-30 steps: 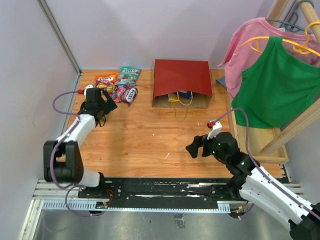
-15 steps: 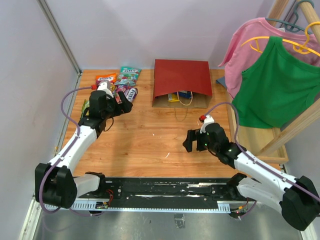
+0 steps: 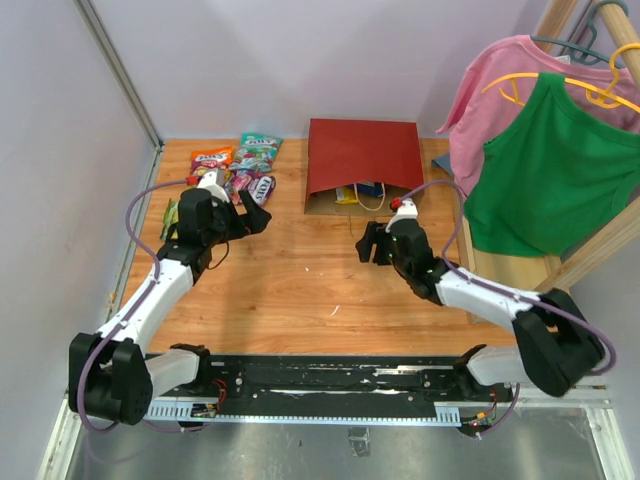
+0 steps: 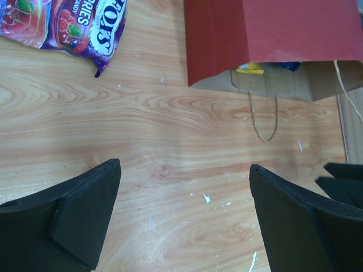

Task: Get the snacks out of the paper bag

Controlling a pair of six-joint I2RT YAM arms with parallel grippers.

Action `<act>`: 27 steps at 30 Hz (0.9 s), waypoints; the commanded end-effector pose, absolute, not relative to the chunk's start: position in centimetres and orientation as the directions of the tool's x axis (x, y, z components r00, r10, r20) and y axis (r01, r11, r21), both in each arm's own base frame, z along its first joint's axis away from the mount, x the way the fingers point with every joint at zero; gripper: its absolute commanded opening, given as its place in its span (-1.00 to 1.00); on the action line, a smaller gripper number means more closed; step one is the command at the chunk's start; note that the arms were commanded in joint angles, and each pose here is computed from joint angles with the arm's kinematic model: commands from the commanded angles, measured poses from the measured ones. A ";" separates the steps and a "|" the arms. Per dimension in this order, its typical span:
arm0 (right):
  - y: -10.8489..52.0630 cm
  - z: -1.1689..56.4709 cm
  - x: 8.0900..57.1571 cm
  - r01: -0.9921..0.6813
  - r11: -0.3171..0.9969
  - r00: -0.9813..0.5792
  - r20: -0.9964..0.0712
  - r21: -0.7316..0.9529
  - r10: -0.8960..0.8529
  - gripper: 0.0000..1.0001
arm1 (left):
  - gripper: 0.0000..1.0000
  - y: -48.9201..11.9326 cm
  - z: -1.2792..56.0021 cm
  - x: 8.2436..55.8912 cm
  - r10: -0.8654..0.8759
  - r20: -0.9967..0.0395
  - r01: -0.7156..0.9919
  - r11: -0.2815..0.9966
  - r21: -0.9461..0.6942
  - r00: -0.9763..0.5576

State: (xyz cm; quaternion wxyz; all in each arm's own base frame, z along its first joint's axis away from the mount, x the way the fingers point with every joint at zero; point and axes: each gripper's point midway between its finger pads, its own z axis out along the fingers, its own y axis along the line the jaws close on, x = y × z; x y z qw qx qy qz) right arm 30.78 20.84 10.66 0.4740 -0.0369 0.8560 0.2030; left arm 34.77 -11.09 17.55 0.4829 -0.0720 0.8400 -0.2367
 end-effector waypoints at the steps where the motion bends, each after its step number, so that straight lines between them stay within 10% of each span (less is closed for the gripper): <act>1: 22.5 13.8 36.6 -0.157 0.879 -0.419 -0.837 0.450 0.353 0.31 | 0.99 -11.6 19.3 34.7 -0.359 -0.801 0.159 0.862 -0.481 -0.480; 13: 23.1 9.2 44.0 0.026 0.687 -0.226 -0.665 0.726 0.712 0.01 | 0.99 -11.8 18.8 33.0 -0.372 -0.795 0.177 0.846 -0.503 -0.480; 27: 25.2 7.4 48.1 0.049 0.643 -0.250 -0.614 0.764 0.749 0.00 | 0.99 -11.9 18.3 32.5 -0.379 -0.792 0.188 0.837 -0.514 -0.479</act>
